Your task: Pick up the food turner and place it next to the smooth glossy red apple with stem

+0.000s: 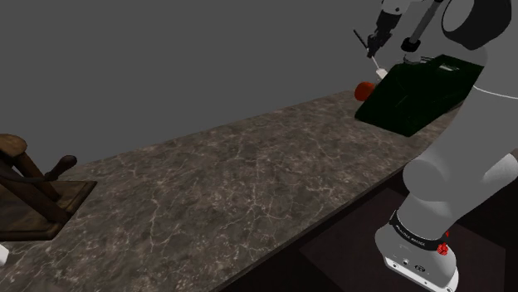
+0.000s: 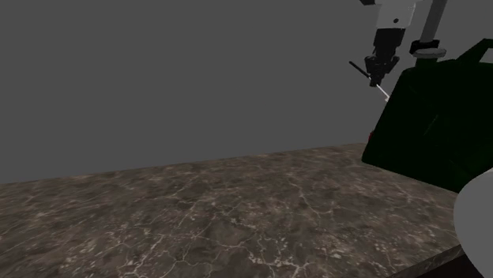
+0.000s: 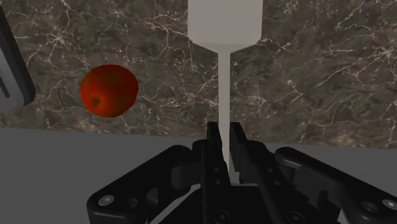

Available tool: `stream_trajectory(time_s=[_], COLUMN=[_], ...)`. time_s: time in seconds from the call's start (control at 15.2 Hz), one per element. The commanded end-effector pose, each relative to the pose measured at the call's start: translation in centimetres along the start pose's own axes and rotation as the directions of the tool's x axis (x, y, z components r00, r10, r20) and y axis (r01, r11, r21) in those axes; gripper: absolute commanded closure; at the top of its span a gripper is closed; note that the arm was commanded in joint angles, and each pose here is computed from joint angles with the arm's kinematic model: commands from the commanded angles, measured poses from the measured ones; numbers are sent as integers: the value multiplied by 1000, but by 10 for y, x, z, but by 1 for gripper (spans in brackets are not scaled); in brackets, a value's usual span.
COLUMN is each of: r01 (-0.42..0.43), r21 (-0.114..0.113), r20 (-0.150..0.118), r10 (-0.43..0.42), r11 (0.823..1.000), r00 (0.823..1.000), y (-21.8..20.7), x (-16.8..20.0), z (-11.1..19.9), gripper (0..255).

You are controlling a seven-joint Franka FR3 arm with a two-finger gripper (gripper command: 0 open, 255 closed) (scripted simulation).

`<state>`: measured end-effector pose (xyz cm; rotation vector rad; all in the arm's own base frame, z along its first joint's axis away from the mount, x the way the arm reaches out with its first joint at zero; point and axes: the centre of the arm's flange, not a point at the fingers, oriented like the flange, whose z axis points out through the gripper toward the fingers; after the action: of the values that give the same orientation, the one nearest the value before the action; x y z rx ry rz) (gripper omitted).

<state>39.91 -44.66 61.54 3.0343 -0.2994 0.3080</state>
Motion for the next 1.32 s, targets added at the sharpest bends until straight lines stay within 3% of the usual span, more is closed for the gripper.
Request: stream_trajectory(time_s=[0.0, 0.13, 0.2, 0.73, 1.19, 1.25], r01=[-2, 45, 58, 58, 58, 58], r21=[1, 81, 102, 102, 102, 102], r20=[3, -51, -66, -66, -66, -65], r10=[2, -41, -51, -51, -51, -52], r11=[1000, 996, 993, 993, 993, 993], r00=[1000, 998, 996, 996, 996, 997], y=[1, 16, 20, 16, 16, 13], x=[-1, -35, -44, -41, -41, -44], z=[2, 1, 2, 41, 41, 41], gripper=[0, 0, 0, 0, 0, 255])
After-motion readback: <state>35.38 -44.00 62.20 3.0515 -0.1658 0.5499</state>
